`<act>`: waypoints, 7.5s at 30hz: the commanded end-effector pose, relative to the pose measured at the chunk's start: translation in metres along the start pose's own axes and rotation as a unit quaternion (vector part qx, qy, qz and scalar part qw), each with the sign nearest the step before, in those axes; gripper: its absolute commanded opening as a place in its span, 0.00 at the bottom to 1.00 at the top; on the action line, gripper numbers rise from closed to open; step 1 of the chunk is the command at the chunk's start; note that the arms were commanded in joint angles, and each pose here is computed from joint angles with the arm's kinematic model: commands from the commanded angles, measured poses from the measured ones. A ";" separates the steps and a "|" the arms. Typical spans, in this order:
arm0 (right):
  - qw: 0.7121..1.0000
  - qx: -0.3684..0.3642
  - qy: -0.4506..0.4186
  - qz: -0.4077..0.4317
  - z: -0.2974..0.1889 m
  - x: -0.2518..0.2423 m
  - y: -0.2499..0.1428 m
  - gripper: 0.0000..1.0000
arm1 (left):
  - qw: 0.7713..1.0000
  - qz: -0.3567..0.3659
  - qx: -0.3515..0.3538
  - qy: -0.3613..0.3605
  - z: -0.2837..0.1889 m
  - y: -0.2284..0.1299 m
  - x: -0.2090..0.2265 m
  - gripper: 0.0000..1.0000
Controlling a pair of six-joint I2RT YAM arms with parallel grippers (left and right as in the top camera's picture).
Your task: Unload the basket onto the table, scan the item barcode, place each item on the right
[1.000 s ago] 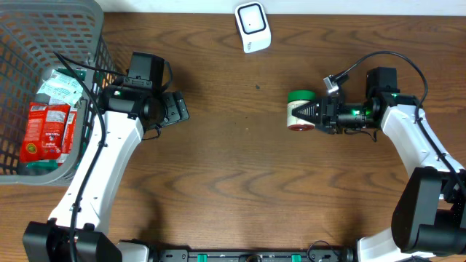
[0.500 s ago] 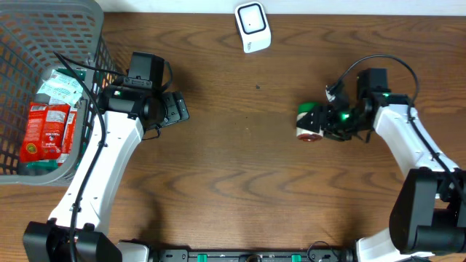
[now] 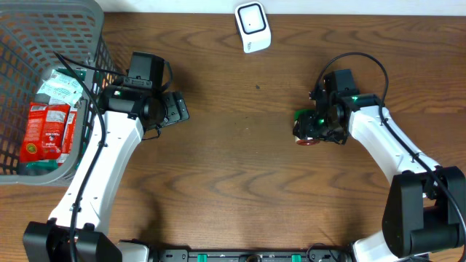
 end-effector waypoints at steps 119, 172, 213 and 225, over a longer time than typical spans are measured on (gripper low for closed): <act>0.991 -0.082 -0.020 0.107 -0.142 -0.082 0.052 0.99 | 0.999 -0.006 -0.027 0.018 -0.041 0.181 0.139 0.98; 0.991 -0.082 -0.020 0.107 -0.142 -0.082 0.052 0.99 | 0.992 -0.017 0.123 -0.038 0.114 0.143 0.145 0.64; 0.991 -0.082 -0.020 0.107 -0.142 -0.082 0.052 0.99 | 0.999 -0.001 -0.031 -0.043 0.065 0.193 0.146 0.41; 0.991 -0.082 -0.020 0.107 -0.142 -0.082 0.052 0.99 | 0.974 -0.032 -0.221 -0.034 -0.092 0.224 0.150 0.58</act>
Point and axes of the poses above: each gripper's point midway between its finger pads, its own z axis out along the fingers, its own x axis along the line the jaws close on, y = z × x, the point moved 1 cm from there along -z, back along the fingers, and after that the axes turned 8 degrees about -z, right-handed, at the moved point
